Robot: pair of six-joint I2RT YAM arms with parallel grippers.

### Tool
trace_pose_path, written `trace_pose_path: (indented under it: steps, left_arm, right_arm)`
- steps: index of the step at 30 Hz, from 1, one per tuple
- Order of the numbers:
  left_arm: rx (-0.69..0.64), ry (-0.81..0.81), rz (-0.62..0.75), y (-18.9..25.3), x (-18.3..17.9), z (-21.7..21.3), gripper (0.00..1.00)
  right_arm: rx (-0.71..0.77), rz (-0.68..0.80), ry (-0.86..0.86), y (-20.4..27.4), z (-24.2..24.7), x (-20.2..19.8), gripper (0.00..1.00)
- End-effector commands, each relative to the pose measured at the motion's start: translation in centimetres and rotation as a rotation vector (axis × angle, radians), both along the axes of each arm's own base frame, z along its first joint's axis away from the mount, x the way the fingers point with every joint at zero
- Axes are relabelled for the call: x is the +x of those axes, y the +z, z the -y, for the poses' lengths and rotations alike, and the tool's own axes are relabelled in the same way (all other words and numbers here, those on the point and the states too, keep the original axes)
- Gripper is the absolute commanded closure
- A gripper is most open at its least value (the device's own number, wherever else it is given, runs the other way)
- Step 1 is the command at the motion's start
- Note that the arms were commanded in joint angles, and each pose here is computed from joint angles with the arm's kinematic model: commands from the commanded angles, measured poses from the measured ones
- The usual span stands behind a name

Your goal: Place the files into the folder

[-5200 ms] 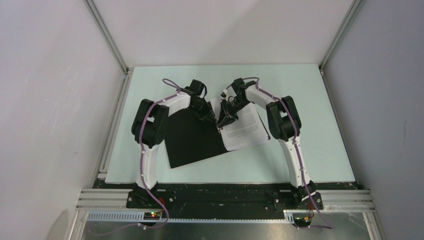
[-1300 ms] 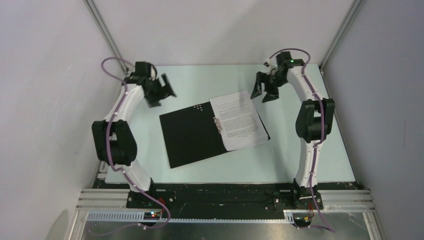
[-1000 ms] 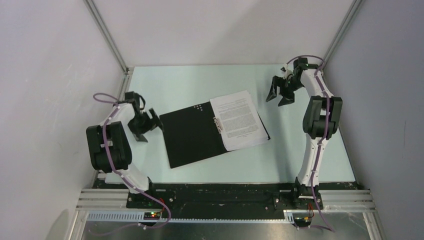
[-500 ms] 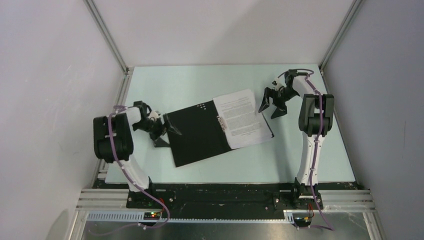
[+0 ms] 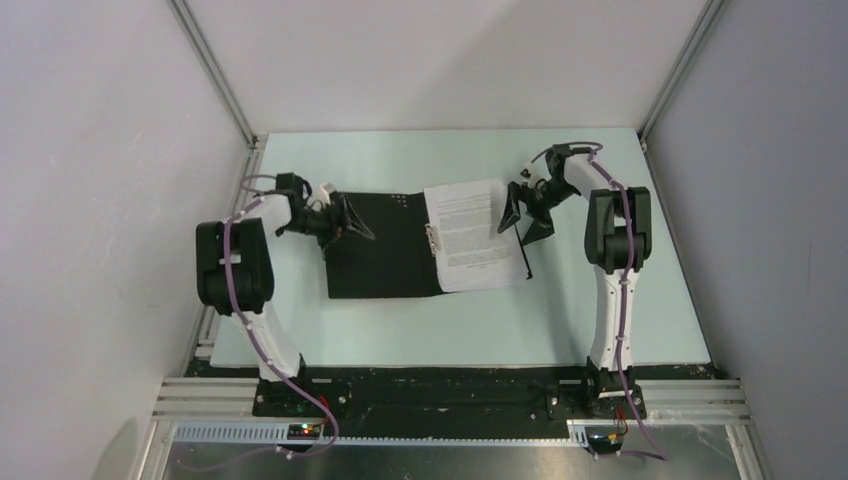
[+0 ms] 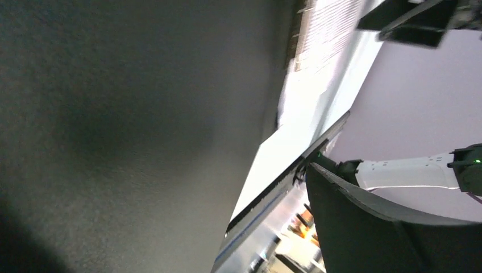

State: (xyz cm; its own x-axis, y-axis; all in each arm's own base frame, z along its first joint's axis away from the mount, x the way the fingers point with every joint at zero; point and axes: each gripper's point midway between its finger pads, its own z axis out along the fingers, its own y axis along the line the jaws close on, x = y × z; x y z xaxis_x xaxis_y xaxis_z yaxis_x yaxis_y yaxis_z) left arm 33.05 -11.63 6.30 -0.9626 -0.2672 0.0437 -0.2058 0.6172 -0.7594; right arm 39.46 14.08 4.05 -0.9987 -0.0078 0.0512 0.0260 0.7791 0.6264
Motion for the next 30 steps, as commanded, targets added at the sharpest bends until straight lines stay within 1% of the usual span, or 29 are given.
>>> trace_pose_path:
  steps: [1,2,3,4,5,6,8,12,14,15,16,17,18,19,21,22,24,28,30]
  left_arm:
    - [-0.060,-0.085,0.364,9.6,3.4,2.0,0.12]
    - [-0.054,-0.093,0.420,11.3,3.8,2.2,0.11]
    - [-0.051,-0.106,0.448,12.2,3.7,2.6,0.11]
    - [-0.027,-0.119,0.506,13.8,3.8,3.1,0.05]
    - [-0.012,-0.141,0.537,14.5,3.6,3.9,0.03]
    - [0.028,-0.144,0.603,15.9,3.8,3.9,0.01]
    - [0.054,-0.179,0.683,17.8,3.5,5.0,0.01]
    - [0.050,-0.271,0.757,19.2,2.9,8.1,0.00]
    - [0.056,-0.307,0.774,19.2,3.2,9.6,0.00]
    - [0.083,-0.315,0.769,18.6,3.6,10.4,0.00]
    - [0.101,-0.304,0.784,19.1,4.1,10.7,0.00]
    - [0.147,-0.269,0.758,18.3,5.0,10.7,0.00]
    - [0.162,-0.231,0.741,18.5,5.5,10.7,0.00]
    - [0.207,-0.196,0.724,17.7,6.3,10.0,0.00]
    - [0.244,-0.132,0.679,16.9,6.7,8.8,0.00]
    - [0.242,-0.092,0.649,16.7,6.9,8.1,0.00]
    - [0.233,-0.061,0.625,16.7,6.8,7.4,0.00]
    - [0.175,-0.089,0.631,17.7,6.6,8.5,0.00]
    - [0.192,-0.053,0.645,18.6,7.3,8.3,0.00]
  right_arm:
    - [0.071,-0.010,0.040,0.3,-3.7,0.1,0.12]
    - [0.078,-0.011,0.043,0.4,-4.1,0.0,0.12]
    - [0.083,-0.010,0.060,0.4,-4.9,-0.2,0.12]
    - [0.093,-0.012,0.070,0.5,-5.5,-0.4,0.12]
    - [0.097,-0.012,0.077,0.6,-5.9,-0.5,0.12]
    - [0.107,-0.009,0.092,0.7,-6.6,-0.6,0.12]
    - [0.115,-0.004,0.108,0.9,-7.3,-0.7,0.12]
    - [0.119,-0.008,0.109,0.6,-7.9,-0.5,0.12]
    - [0.123,-0.008,0.100,0.8,-7.9,-0.3,0.12]
    - [0.128,-0.009,0.094,0.9,-8.0,-0.3,0.12]
    - [0.131,-0.006,0.091,1.0,-7.9,-0.1,0.12]
    - [0.132,-0.003,0.088,1.1,-7.9,0.0,0.12]
    - [0.134,0.004,0.087,1.3,-8.0,0.2,0.12]
    - [0.133,0.004,0.087,1.3,-8.0,0.2,0.12]
    - [0.130,0.005,0.089,1.2,-8.2,0.3,0.12]
    - [0.129,0.007,0.090,1.2,-8.2,0.3,0.12]
    - [0.130,0.006,0.094,1.2,-8.4,0.2,0.12]
    - [0.133,0.011,0.098,1.4,-8.6,0.2,0.12]
    - [0.132,0.017,0.096,1.7,-8.6,0.3,0.12]
